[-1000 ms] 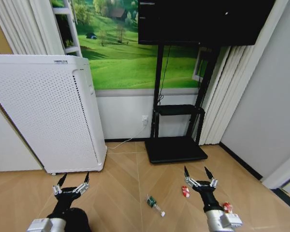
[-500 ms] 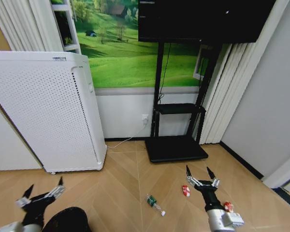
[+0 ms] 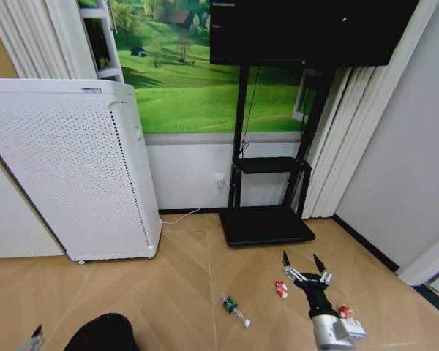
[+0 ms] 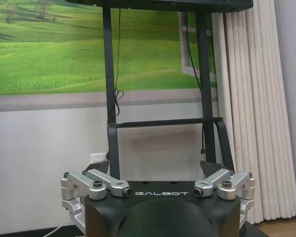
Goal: Pick up the trash bin and place the garbage on the floor into it.
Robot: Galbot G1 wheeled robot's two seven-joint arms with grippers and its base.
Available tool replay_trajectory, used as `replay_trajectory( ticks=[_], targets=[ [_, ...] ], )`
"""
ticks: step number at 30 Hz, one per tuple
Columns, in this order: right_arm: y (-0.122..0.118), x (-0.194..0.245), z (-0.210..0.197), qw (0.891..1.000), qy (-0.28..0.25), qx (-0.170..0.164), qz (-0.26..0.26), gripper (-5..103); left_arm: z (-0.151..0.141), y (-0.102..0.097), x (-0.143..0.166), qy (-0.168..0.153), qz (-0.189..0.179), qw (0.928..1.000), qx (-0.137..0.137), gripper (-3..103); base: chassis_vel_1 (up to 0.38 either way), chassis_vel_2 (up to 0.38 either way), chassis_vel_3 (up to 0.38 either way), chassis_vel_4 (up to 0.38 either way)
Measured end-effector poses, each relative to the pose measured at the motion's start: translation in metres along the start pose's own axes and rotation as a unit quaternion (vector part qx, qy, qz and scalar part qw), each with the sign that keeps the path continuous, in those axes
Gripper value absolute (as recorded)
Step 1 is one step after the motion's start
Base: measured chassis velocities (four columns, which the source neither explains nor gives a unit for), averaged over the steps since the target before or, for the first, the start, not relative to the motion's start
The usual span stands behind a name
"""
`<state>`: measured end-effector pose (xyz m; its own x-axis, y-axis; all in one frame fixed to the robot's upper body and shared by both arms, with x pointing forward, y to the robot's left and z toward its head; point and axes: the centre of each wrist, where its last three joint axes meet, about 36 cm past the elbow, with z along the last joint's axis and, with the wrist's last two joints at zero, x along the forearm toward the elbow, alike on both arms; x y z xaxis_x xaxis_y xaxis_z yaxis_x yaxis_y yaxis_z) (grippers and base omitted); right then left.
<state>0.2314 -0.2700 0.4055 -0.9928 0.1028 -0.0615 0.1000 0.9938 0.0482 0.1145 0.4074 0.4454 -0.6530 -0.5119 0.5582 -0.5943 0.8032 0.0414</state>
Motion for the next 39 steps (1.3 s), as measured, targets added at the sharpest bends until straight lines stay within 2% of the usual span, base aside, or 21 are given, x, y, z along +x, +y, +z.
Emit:
replay_trajectory(
  ticks=[2,4,5,7,13,15,17,20,23,24,26,27,30,33,35,38,39],
  targets=[
    [0.0,0.0,0.0,1.0,0.0,0.0,0.0,100,0.003,0.0,-0.001,0.005,0.0,1.0,-0.002,95,0.0,0.0,0.0,0.0],
    [0.0,0.0,0.004,1.0,0.004,0.0,0.002,100,0.023,-0.005,-0.004,0.046,0.0,0.9988,-0.018,97,0.0,0.0,0.0,0.0],
    [0.0,0.0,0.004,1.0,0.004,0.0,0.002,100,0.023,-0.005,-0.004,0.046,0.0,0.9988,-0.018,97,0.0,0.0,0.0,0.0],
    [-0.001,0.0,0.006,1.0,0.006,0.0,0.003,100,0.032,-0.006,-0.003,0.066,0.001,0.9976,-0.021,98,0.0,0.0,0.0,0.0],
    [0.001,-0.001,0.01,1.0,0.01,-0.004,0.003,100,0.045,-0.001,-0.014,0.086,-0.006,0.9959,-0.027,98,0.0,0.0,0.0,0.0],
    [0.001,-0.001,0.011,1.0,0.011,-0.005,0.002,100,0.048,-0.001,-0.019,0.089,-0.006,0.9956,-0.028,101,0.0,0.0,0.0,0.0],
    [0.002,-0.001,0.011,1.0,0.013,-0.006,0.002,100,0.055,-0.002,-0.031,0.094,-0.003,0.9951,-0.029,96,0.0,0.0,0.0,0.0],
    [0.004,0.001,0.012,1.0,0.017,-0.009,0.001,100,0.06,-0.005,-0.039,0.098,-0.001,0.9947,-0.031,96,0.0,0.0,0.0,0.0],
    [0.006,0.003,0.013,1.0,0.019,-0.011,0.001,100,0.062,-0.009,-0.045,0.104,0.007,0.994,-0.033,84,0.0,0.0,0.0,0.0],
    [0.006,0.003,0.013,1.0,0.019,-0.011,0.001,100,0.062,-0.009,-0.045,0.104,0.007,0.994,-0.033,84,0.0,0.0,0.0,0.0],
    [0.007,0.004,0.013,1.0,0.021,-0.011,-0.001,100,0.062,-0.011,-0.048,0.102,0.012,0.9939,-0.038,74,0.0,0.0,0.0,0.0],
    [0.007,0.004,0.013,1.0,0.021,-0.011,-0.001,100,0.062,-0.011,-0.048,0.102,0.012,0.9939,-0.038,74,0.0,0.0,0.0,0.0],
    [0.009,0.005,0.013,1.0,0.022,-0.01,-0.001,100,0.061,-0.012,-0.051,0.102,0.016,0.9938,-0.04,57,0.0,0.0,0.0,0.0],
    [0.008,0.005,0.012,1.0,0.02,-0.01,0.0,100,0.063,-0.012,-0.052,0.104,0.016,0.9937,-0.04,52,0.0,0.0,0.0,0.0],
    [0.008,0.006,0.011,1.0,0.02,-0.01,0.0,100,0.065,-0.012,-0.053,0.104,0.016,0.9936,-0.04,41,0.0,0.0,0.0,0.0],
    [0.008,0.006,0.011,1.0,0.02,-0.01,0.0,100,0.066,-0.012,-0.054,0.104,0.016,0.9936,-0.04,41,0.0,0.0,0.0,0.0],
    [0.007,0.006,0.011,1.0,0.02,-0.009,0.001,100,0.067,-0.012,-0.055,0.104,0.017,0.9937,-0.039,30,0.0,0.0,0.0,0.0]
  ],
)
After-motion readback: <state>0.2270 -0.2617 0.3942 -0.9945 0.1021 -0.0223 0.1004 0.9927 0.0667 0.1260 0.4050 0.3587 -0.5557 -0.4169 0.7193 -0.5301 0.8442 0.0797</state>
